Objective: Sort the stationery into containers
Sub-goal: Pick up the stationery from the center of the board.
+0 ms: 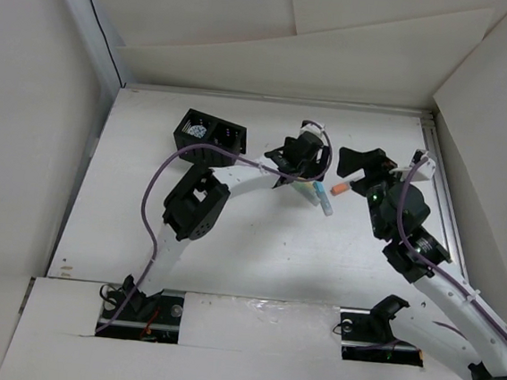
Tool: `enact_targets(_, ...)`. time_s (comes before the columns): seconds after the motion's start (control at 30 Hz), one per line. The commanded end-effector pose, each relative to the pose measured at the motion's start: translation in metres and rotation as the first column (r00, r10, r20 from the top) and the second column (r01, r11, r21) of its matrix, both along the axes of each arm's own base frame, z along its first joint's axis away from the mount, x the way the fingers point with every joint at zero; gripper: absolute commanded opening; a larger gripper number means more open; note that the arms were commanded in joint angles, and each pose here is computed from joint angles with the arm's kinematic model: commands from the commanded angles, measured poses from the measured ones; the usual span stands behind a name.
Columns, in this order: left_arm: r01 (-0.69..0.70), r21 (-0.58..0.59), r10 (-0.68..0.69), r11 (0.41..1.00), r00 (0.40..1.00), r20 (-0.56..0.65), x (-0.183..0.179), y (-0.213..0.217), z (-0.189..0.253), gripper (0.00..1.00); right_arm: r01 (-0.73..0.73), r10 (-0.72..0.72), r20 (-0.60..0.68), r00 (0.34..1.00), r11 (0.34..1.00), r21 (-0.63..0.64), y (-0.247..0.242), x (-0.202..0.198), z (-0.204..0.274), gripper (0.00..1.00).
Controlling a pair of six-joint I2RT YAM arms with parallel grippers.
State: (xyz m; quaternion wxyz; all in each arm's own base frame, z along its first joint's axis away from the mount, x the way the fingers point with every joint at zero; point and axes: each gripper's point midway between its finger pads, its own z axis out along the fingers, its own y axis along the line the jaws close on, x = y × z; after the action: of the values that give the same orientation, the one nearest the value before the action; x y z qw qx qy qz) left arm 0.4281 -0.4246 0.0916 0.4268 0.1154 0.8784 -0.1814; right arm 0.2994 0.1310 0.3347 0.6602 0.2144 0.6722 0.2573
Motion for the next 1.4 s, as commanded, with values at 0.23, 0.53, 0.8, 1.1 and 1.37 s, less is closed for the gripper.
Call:
enact_targets(0.23, -0.030, 0.024, 0.028, 0.999, 0.996, 0.087, 0.033, -0.005, 0.019, 0.76, -0.011, 0.010, 0.020, 1.000, 1.000, 0.025, 0.003, 0.002, 0.007, 0.92)
enact_targets(0.53, -0.027, 0.054, 0.022, 0.998, 0.996, 0.088, 0.041, -0.011, 0.009, 0.73, -0.061, 0.061, 0.007, 0.998, 0.998, -0.008, 0.016, 0.006, 0.004, 0.92)
enact_targets(0.8, -0.052, 0.087, 0.045, 0.995, 0.996, 0.082, 0.044, -0.006, -0.006, 0.69, -0.061, 0.061, 0.015, 0.998, 0.998, -0.003, 0.014, 0.005, 0.007, 0.93)
enact_targets(1.1, -0.062, 0.108, 0.053, 0.992, 0.995, 0.087, 0.047, -0.004, -0.011, 0.51, -0.081, 0.081, 0.023, 0.996, 0.997, 0.002, 0.016, 0.002, 0.010, 0.93)
enact_targets(1.37, -0.085, 0.046, 0.078, 0.995, 0.989, 0.126, 0.049, -0.005, 0.027, 0.35, -0.081, 0.081, 0.038, 0.996, 0.997, 0.011, 0.014, -0.002, 0.016, 0.93)
